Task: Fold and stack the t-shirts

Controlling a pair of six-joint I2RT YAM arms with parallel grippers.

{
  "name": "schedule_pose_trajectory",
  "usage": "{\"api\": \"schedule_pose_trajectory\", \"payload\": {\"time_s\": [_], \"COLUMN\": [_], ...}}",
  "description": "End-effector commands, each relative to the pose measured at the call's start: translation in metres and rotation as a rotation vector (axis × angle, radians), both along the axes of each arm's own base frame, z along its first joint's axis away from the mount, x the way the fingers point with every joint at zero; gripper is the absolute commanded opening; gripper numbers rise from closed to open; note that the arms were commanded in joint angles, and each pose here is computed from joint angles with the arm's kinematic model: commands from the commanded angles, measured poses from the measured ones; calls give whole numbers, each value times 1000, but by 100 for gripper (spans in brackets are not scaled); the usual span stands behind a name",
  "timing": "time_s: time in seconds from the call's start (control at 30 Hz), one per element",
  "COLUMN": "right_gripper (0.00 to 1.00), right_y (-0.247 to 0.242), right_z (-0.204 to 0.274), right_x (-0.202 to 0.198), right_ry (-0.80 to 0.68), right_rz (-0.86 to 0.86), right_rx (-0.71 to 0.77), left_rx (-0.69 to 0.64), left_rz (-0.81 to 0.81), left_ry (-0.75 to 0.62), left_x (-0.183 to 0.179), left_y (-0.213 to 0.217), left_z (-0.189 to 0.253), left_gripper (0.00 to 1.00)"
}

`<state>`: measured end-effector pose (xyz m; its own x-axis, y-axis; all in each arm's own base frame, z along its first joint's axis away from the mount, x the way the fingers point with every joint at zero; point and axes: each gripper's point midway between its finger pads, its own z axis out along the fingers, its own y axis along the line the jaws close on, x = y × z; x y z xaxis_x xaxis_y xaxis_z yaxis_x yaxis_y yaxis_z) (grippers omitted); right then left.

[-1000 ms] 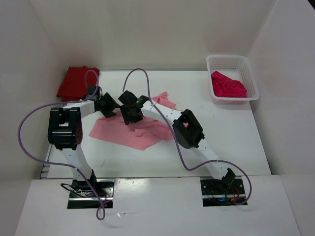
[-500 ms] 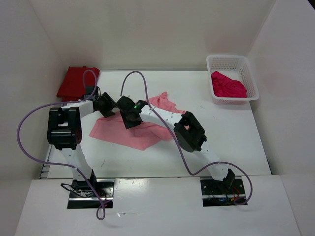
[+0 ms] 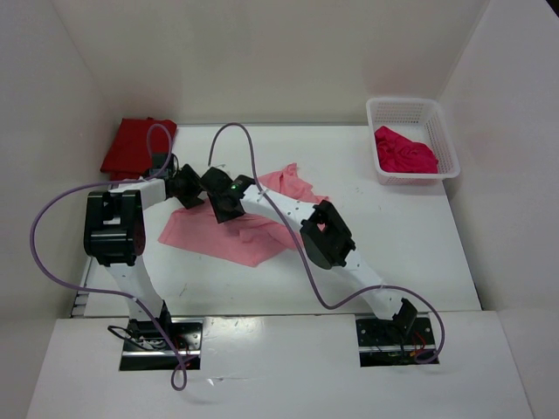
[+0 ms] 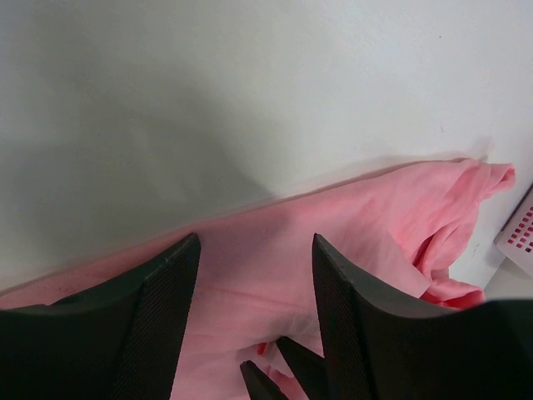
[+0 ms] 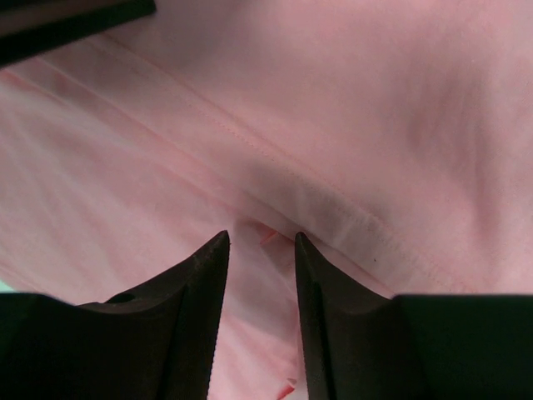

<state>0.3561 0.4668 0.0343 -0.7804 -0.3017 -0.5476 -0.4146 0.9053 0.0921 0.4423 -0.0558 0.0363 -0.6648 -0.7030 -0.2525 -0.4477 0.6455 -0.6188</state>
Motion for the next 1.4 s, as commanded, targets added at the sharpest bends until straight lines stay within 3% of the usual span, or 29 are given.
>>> {"api": "schedule_pose_trajectory", "payload": {"time_s": [0.0, 0.1, 0.33, 0.37, 0.4, 0.5, 0.63, 0.7, 0.73, 0.77, 0.8, 0.87, 0.9, 0.93, 1.0, 1.1, 1.13, 1.2, 1.27, 1.37], "right_gripper": [41, 30, 30, 26, 14, 0, 0, 0, 0, 0, 0, 0, 0, 0, 0, 0, 0, 0, 0, 0], "right_y": [-8, -8, -18, -18, -18, -19, -28, -33, -46, -52, -61, -85, -99, -119, -145, -194, -207, -229, -243, -263], "right_z": [-1, 1, -9, -9, -9, -3, 25, 67, 60, 71, 111, 104, 138, 118, 146, 109, 126, 105, 117, 101], "right_x": [4, 3, -2, -2, -2, 2, 2, 3, -5, -7, -3, -21, -20, -34, -46, -80, -88, -114, -131, -169], "right_ry": [-8, -14, 5, 5, 5, -15, -27, -66, -27, -24, -63, 10, -18, 33, 60, 184, 170, 277, 309, 390], "right_rz": [-23, -32, -36, -36, -36, -47, -67, -81, -86, -94, -114, -141, -164, -187, -239, -372, -400, -510, -597, -647], "right_rx": [-35, -18, -58, -59, -59, -62, -35, 43, 41, 69, 155, 180, 263, 243, 361, 372, 433, 473, 582, 566], "left_rx": [1, 1, 1, 1, 1, 1, 16, 22, 29, 30, 43, 51, 51, 51, 51, 39, 40, 38, 49, 78], "left_rz": [8, 8, 17, 17, 17, 17, 39, 54, 59, 59, 59, 74, 74, 86, 95, 107, 107, 102, 96, 58], "left_ry": [-28, -28, -28, -19, -19, -19, -9, 1, 2, 2, 0, 1, 1, 1, 2, -23, -35, -86, -138, -160], "left_x": [1, 1, 2, 1, 1, 1, -1, -1, 0, 0, 0, 0, 0, 1, 1, 2, 3, 5, 4, -9], "left_y": [3, 3, 7, 7, 7, 7, 14, 19, 21, 21, 23, 28, 28, 34, 38, 41, 41, 40, 40, 31], "left_z": [7, 7, 7, 4, 4, 4, -1, -5, -6, -6, -7, -7, -7, -7, -7, 7, 12, 34, 58, 76], "left_gripper": [64, 64, 64, 64, 64, 63, 57, 51, 49, 49, 48, 48, 48, 48, 48, 48, 48, 48, 48, 48]}}
